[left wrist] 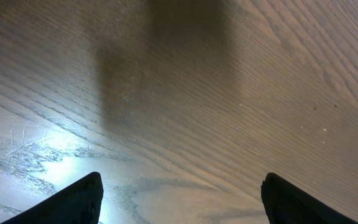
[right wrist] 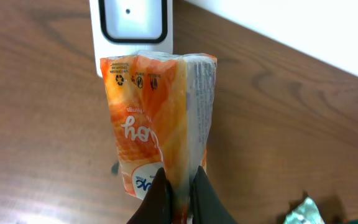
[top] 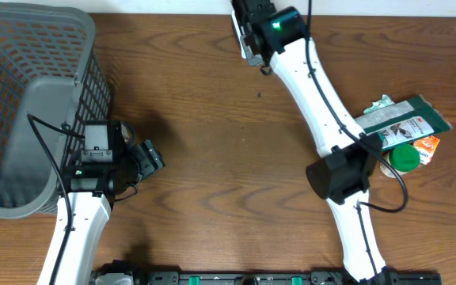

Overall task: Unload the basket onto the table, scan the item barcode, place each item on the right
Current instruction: 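Raise the orange box to the white scanner with the right gripper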

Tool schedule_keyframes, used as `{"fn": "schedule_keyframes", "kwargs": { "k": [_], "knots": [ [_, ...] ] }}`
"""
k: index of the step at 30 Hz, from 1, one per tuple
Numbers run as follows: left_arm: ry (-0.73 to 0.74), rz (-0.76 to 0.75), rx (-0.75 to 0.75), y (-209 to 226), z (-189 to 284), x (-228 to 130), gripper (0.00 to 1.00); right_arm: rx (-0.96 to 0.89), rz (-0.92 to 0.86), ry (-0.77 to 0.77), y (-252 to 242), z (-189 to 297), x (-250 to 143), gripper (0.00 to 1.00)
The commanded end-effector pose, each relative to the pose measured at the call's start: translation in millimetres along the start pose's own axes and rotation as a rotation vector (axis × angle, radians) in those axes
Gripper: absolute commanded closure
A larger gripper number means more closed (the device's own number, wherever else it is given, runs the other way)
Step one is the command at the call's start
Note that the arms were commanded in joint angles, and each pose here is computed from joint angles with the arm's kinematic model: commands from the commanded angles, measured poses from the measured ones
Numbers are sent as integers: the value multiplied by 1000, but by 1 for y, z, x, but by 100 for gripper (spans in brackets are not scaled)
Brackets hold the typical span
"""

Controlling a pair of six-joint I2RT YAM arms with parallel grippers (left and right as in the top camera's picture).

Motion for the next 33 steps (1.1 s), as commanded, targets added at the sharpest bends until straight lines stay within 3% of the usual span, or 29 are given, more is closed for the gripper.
{"fn": "schedule_keyframes", "kwargs": {
  "k": [1, 10, 21, 33],
  "knots": [
    [-18, -9, 2, -2, 3, 6, 18, -72, 47, -4, -2, -19, 4, 99],
    [-18, -9, 2, -2, 3, 6, 18, -106, 91, -6, 13, -59, 6, 99],
    [-18, -9, 2, -2, 3, 6, 18, -108, 141, -11, 14, -63, 8, 96],
    [-17, -9, 2, -2, 3, 6, 18, -109, 145, 14, 10, -66, 2, 99]
  ]
}}
Point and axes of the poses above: each gripper's point midway between its finger pads, its own z axis back along the fingers, its own y axis along the line the jaws close on, x = y × z, the point moved 3 cm from there along z, back along the fingers, and after that the axes turned 10 degrees about z, right-handed, at the moved point
